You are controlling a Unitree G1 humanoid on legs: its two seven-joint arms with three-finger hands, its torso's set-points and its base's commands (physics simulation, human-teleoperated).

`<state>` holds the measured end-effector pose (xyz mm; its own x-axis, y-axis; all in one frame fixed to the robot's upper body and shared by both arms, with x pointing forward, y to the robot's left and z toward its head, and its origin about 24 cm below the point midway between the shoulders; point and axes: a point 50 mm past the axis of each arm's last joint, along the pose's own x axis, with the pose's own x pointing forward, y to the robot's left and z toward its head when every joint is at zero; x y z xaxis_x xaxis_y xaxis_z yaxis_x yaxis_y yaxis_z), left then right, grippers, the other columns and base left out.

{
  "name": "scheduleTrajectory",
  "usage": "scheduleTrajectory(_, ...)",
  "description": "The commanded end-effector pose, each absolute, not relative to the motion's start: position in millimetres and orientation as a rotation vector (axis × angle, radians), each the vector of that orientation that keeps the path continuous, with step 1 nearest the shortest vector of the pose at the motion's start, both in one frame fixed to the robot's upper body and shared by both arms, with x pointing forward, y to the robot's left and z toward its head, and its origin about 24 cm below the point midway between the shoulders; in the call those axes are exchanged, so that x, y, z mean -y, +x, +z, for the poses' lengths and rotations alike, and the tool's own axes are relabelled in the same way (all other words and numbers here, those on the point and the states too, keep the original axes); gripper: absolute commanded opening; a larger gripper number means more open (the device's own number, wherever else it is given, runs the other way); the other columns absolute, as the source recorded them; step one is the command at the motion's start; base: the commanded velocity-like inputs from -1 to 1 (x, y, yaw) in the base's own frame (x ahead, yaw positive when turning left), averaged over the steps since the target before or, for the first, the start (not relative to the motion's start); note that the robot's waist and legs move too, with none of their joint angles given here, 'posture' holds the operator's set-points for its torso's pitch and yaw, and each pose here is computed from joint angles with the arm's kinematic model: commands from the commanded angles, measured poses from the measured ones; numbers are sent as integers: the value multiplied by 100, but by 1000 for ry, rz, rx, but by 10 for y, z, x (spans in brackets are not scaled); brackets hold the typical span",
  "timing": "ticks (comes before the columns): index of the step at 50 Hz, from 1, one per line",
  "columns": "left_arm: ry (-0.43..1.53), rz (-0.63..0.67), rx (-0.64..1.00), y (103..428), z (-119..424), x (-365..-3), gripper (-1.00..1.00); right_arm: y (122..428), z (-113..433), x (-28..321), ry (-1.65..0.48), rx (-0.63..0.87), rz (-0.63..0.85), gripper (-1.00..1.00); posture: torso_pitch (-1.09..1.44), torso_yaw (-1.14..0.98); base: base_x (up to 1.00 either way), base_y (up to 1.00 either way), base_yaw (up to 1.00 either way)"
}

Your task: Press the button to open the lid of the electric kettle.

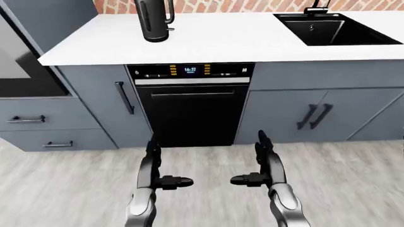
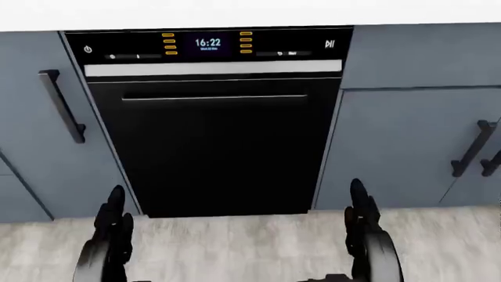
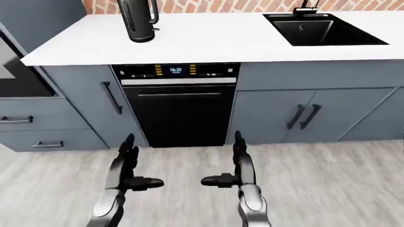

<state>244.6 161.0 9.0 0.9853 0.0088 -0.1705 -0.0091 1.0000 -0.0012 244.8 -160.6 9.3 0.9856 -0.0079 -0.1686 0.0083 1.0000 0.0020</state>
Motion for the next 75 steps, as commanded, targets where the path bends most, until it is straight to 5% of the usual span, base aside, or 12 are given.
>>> scheduleTrajectory(1, -2, 1, 9, 2539, 458, -1604, 100, 2546, 498, 1607, 11, 24, -3, 100, 0, 0, 0, 0, 0)
scheduleTrajectory(55, 42, 253, 348, 2192, 2068, -2467, 100, 2654, 2121, 2359, 52, 331, -212, 100, 0, 0, 0, 0, 0)
scheduleTrajectory(75, 64, 270, 385, 2112, 2234, -2510, 100, 2599, 2252, 2386, 16, 373, -215, 100, 0, 0, 5, 11, 0)
